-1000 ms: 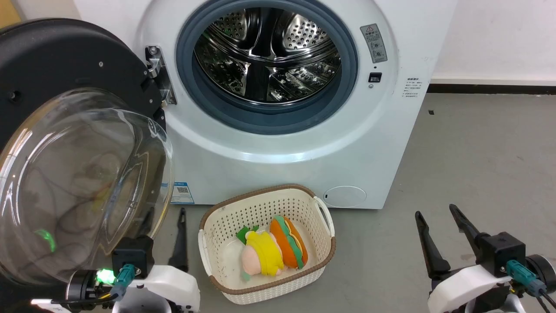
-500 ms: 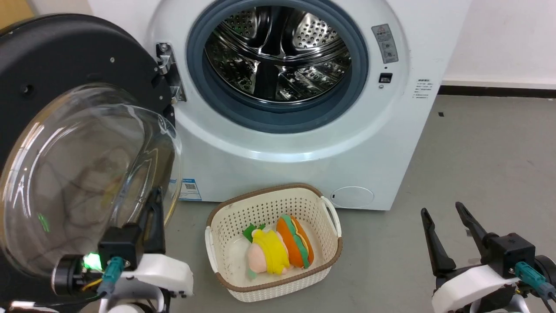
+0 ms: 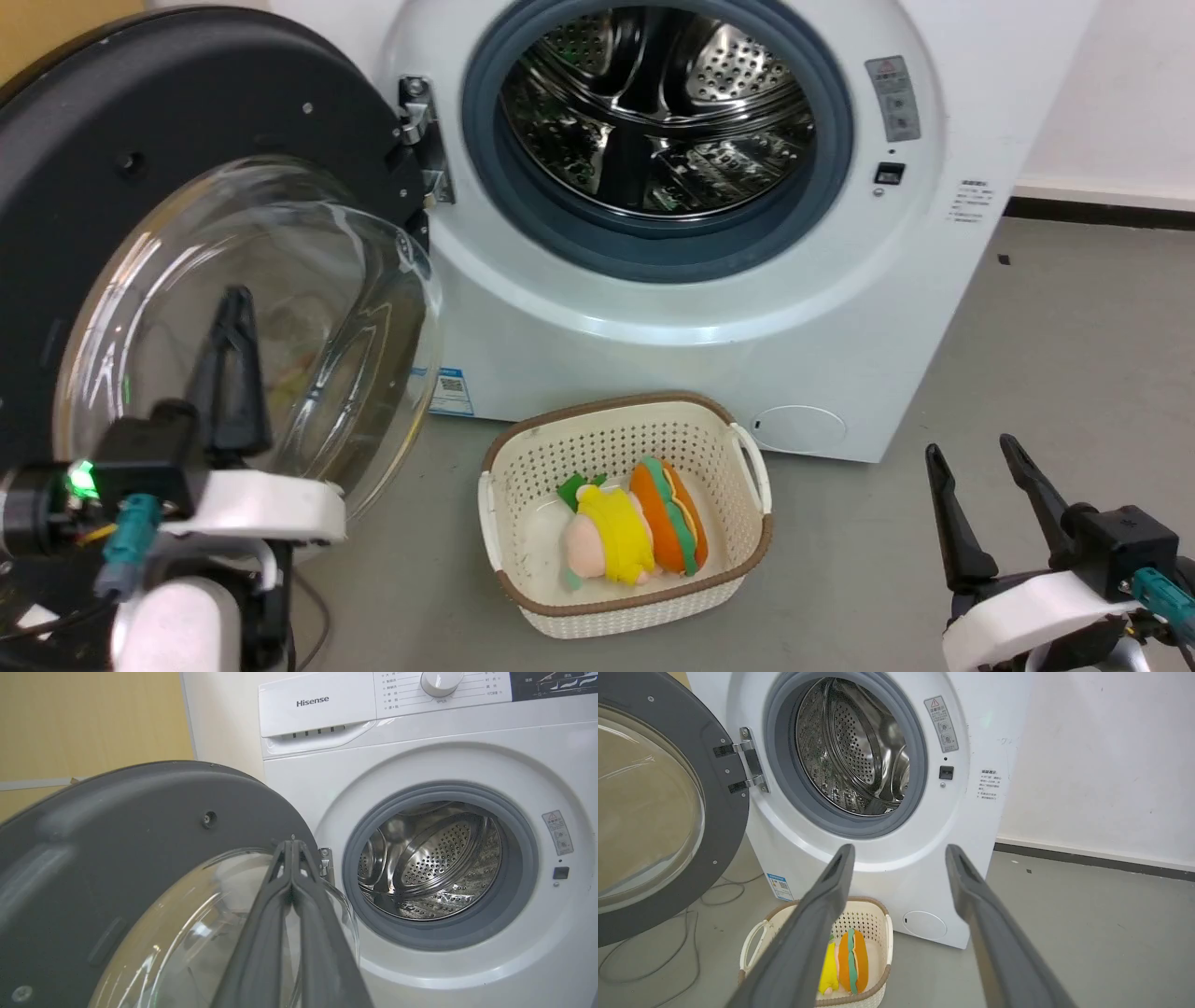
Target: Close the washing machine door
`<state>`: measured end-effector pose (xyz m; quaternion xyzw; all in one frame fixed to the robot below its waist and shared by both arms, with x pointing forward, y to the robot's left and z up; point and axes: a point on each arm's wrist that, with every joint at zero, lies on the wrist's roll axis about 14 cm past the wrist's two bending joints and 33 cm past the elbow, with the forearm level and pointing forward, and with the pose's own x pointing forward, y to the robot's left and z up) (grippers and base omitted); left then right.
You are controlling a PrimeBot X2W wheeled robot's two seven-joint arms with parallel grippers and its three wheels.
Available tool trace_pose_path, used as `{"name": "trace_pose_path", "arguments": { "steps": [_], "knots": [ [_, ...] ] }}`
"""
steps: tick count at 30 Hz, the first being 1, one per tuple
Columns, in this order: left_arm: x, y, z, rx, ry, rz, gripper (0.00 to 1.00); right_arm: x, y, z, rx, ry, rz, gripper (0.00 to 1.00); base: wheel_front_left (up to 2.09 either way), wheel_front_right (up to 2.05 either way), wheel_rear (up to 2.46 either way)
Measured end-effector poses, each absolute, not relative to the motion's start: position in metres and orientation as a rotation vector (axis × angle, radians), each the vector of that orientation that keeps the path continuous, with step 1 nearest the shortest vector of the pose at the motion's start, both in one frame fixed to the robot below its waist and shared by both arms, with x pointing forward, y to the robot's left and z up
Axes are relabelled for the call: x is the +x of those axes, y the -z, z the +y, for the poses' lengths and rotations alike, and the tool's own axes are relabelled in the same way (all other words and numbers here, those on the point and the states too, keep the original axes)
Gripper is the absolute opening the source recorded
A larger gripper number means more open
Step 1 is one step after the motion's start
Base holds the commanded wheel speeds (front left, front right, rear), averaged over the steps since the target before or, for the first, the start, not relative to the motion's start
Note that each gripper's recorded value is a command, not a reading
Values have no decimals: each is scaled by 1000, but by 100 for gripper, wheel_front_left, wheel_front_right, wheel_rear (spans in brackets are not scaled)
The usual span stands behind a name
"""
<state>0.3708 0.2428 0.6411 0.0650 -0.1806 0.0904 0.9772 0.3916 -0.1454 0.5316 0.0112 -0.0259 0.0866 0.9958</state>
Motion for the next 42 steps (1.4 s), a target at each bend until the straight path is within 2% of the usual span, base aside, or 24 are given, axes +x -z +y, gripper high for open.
{"name": "trace_pose_path", "arguments": {
  "steps": [12,24,34,42],
  "knots": [
    [348,-700,302,122,-326,-543,0,405,-525,-126,48,-224,-47,100,0,0,0],
    [307,-723,375,126,-509,-619,0,417,-514,-106,70,-273,-29,100,0,0,0],
    [279,-699,443,98,-683,-515,0,424,-507,-93,97,-305,-19,100,0,0,0],
    [280,-670,484,-218,-727,-398,0,429,-504,-84,117,-324,-20,100,0,0,0]
  ]
}}
